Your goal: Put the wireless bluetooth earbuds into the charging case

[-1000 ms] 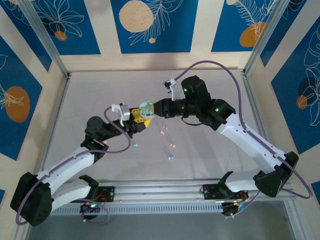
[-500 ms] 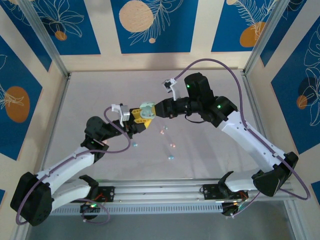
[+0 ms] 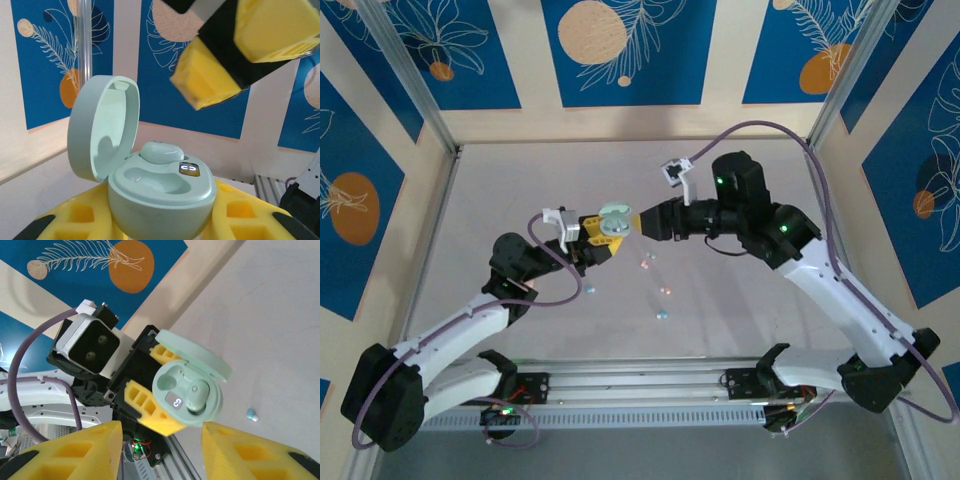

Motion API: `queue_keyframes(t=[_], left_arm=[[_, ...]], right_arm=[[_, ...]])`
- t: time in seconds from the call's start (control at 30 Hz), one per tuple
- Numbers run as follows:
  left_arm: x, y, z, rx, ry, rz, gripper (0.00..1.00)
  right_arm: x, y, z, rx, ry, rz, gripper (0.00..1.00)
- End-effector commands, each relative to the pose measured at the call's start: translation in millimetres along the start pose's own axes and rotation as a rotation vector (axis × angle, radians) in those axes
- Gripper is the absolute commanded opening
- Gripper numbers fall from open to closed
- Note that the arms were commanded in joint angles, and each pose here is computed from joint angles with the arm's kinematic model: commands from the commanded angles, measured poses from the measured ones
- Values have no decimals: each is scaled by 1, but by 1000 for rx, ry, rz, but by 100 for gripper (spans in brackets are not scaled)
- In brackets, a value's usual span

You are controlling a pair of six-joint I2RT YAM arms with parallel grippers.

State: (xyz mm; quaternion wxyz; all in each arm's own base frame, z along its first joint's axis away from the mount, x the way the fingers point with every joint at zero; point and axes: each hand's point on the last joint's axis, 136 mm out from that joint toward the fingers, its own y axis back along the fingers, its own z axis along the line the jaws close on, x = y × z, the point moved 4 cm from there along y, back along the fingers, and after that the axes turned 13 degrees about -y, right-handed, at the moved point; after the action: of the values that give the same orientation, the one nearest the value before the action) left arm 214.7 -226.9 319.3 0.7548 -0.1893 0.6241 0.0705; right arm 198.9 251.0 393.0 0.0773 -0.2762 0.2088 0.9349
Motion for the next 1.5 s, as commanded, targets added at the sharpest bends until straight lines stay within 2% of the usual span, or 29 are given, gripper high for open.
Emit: queue_keyframes(t=[0.0, 0.1, 0.23, 0.33, 0.6, 0.77, 0.93, 1.23, 1.47], left_arm=[[-11, 2, 0, -33, -53, -23, 30], [-10, 5, 1, -58, -59, -14, 30], [-12, 8, 1, -75, -66, -17, 30], [-14, 11, 0, -80, -70, -16, 30], [-17, 14, -2, -85, -74, -18, 30], [-19, 16, -3, -84, -78, -15, 30], [-19, 19, -5, -88, -86, -3, 30], [-18, 19, -5, -87, -88, -1, 30], [-19, 20, -7, -79, -88, -3, 30]], right_arm=[[-1, 13, -14, 32, 0, -72, 46], [-3, 22, -39, 95, -45, -146, 44], [-4, 25, -111, 290, -279, -186, 39], [6, 16, -157, 365, -421, -108, 36], [32, -49, -231, 528, -508, 167, 37], [46, -91, -265, 604, -519, 308, 37], [51, -114, -285, 660, -512, 356, 40], [58, -131, -307, 719, -510, 430, 37], [59, -139, -314, 708, -510, 454, 36]])
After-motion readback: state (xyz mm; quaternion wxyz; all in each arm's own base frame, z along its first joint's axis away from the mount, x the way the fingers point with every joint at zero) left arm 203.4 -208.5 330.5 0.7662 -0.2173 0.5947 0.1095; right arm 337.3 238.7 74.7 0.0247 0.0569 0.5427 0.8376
